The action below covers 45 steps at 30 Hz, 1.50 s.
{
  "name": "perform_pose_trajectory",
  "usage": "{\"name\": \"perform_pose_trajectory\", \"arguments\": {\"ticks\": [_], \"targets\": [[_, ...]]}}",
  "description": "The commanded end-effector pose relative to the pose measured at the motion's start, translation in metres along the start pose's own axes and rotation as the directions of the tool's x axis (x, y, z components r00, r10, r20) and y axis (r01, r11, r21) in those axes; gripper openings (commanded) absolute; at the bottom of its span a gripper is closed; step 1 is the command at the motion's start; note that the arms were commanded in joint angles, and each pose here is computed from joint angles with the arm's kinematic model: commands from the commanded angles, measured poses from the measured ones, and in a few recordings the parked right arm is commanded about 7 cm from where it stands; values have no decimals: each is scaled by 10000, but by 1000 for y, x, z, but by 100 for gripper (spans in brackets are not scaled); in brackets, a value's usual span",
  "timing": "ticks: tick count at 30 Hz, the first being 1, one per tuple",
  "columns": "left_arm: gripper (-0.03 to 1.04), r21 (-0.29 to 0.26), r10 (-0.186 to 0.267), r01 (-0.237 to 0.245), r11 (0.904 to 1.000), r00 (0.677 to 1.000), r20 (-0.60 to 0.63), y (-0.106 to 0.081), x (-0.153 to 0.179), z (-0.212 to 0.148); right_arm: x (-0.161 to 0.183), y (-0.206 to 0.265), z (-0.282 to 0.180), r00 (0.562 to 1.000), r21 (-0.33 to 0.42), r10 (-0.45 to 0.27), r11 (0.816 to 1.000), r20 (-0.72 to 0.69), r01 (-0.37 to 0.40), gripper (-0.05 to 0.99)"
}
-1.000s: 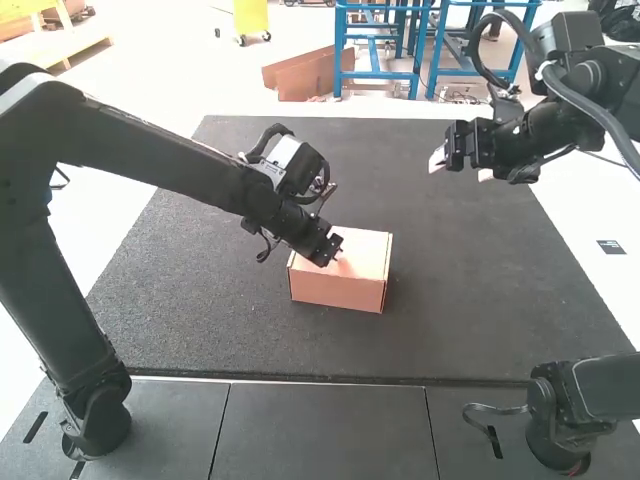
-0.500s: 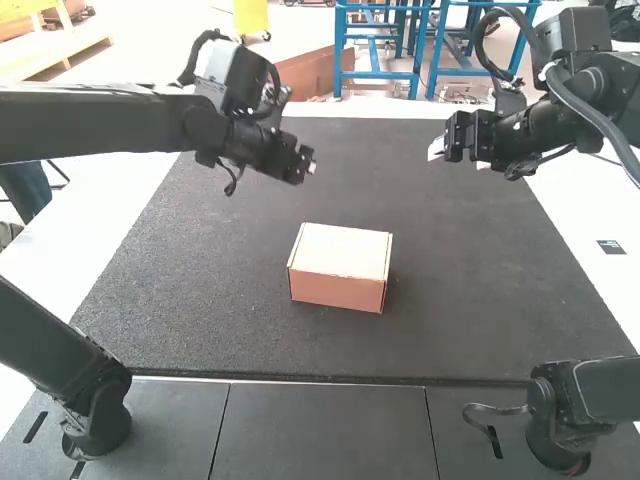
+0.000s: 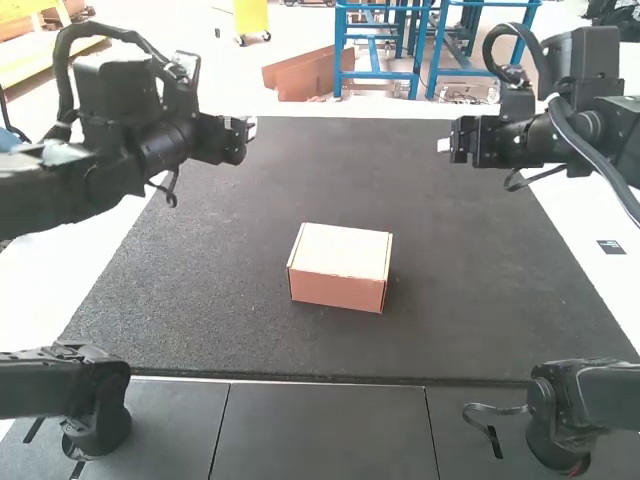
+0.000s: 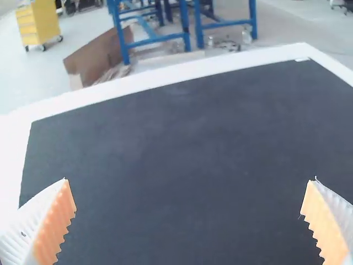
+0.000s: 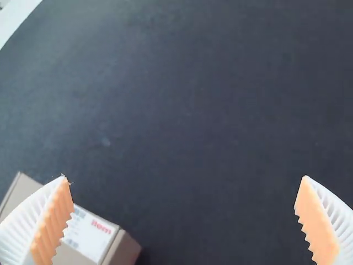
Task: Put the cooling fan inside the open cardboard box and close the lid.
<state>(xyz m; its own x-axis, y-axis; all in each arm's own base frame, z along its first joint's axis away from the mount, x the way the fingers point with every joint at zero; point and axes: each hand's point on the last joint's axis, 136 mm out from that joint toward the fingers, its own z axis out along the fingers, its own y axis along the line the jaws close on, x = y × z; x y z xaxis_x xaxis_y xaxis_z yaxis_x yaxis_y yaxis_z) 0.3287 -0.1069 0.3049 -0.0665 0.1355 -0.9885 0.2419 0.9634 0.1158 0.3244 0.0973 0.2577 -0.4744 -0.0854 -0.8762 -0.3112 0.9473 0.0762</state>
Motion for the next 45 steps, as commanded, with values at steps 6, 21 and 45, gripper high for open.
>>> {"name": "perform_pose_trajectory", "arguments": {"ticks": [6,21,45], "targets": [[96,-1055,1094,-916,9902,9780,1774,31,9,-49,-5,-15,-20,9683,920,-704,9945,2397,496,92],[97,-1722,939,-419,9842,9472,3065,39,54,-96,38,-26,-41,8849,1674,-1284,9842,4477,581,92],[97,-1579,-1003,1189,9803,9876,1205,41,140,-87,129,-53,-42,8993,2677,-1597,9622,4072,496,92]]}}
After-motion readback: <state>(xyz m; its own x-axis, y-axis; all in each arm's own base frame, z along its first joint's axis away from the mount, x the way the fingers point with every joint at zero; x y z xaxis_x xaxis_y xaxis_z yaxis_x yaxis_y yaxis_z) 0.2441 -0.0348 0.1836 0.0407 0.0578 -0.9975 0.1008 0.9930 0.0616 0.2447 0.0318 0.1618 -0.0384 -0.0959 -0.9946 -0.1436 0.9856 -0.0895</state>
